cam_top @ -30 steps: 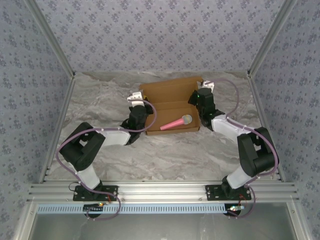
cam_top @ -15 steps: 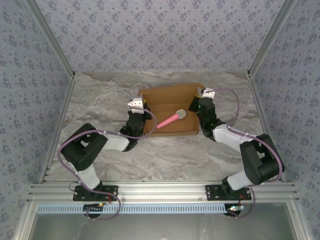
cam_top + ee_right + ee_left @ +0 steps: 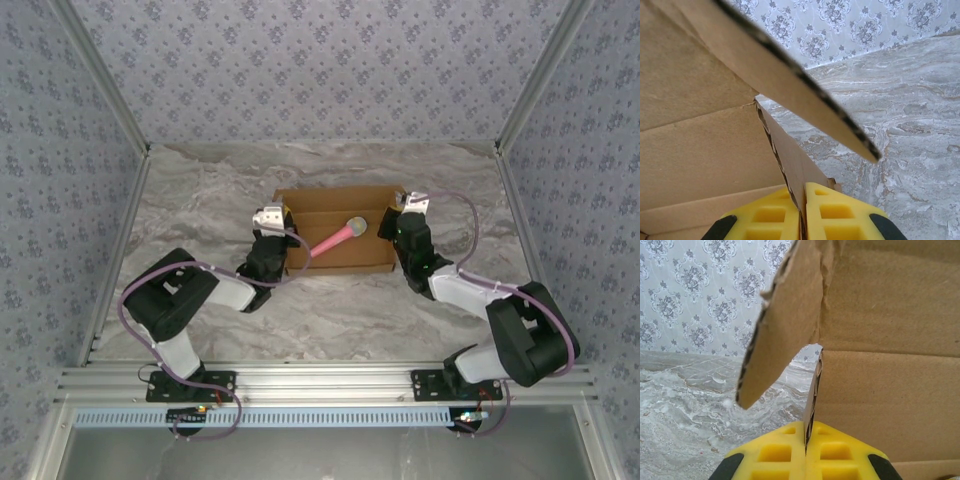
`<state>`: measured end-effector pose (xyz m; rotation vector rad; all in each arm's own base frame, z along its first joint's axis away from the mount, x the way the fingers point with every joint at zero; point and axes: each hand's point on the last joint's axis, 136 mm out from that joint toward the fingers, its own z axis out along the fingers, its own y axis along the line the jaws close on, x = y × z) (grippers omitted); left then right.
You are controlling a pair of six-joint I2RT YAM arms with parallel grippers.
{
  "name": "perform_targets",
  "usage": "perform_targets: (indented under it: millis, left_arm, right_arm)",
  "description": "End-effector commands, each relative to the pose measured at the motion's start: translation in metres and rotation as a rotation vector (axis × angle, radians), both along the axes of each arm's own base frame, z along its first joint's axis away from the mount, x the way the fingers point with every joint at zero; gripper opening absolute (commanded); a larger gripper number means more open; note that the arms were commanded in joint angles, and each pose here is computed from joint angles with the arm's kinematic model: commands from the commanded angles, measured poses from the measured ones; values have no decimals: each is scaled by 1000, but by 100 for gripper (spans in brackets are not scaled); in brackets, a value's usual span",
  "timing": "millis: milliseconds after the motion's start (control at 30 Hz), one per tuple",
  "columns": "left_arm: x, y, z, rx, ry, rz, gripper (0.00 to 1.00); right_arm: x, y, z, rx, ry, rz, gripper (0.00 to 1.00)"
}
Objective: Fold the paper box
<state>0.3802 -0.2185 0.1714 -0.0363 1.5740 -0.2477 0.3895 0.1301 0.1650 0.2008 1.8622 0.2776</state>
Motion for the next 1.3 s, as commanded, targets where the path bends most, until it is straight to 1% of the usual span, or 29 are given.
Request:
perform_targets:
  millis: [0, 267, 500, 767, 1033, 1267]
  left_arm:
    - [-8, -2, -31, 79, 59, -19, 2]
    - [-18, -9, -38, 113, 51, -29, 5]
    - [-25, -3, -44, 108, 59, -15, 7]
    - [-31, 0, -49, 102, 80, -12, 13]
    - [-37, 1, -45, 77, 94, -27, 21]
    - [-43, 1, -39, 58, 139, -50, 35]
  right_arm:
    - [-11, -6, -13, -16, 28, -31, 11]
    - [-25, -12, -27, -25, 47, -52, 11]
    - [-35, -10, -33, -49, 43, -44, 11]
    - [-44, -13, -38, -72, 38, -42, 11]
    - [-49, -15, -41, -89, 42, -52, 10]
    - [-51, -17, -40, -99, 43, -61, 10]
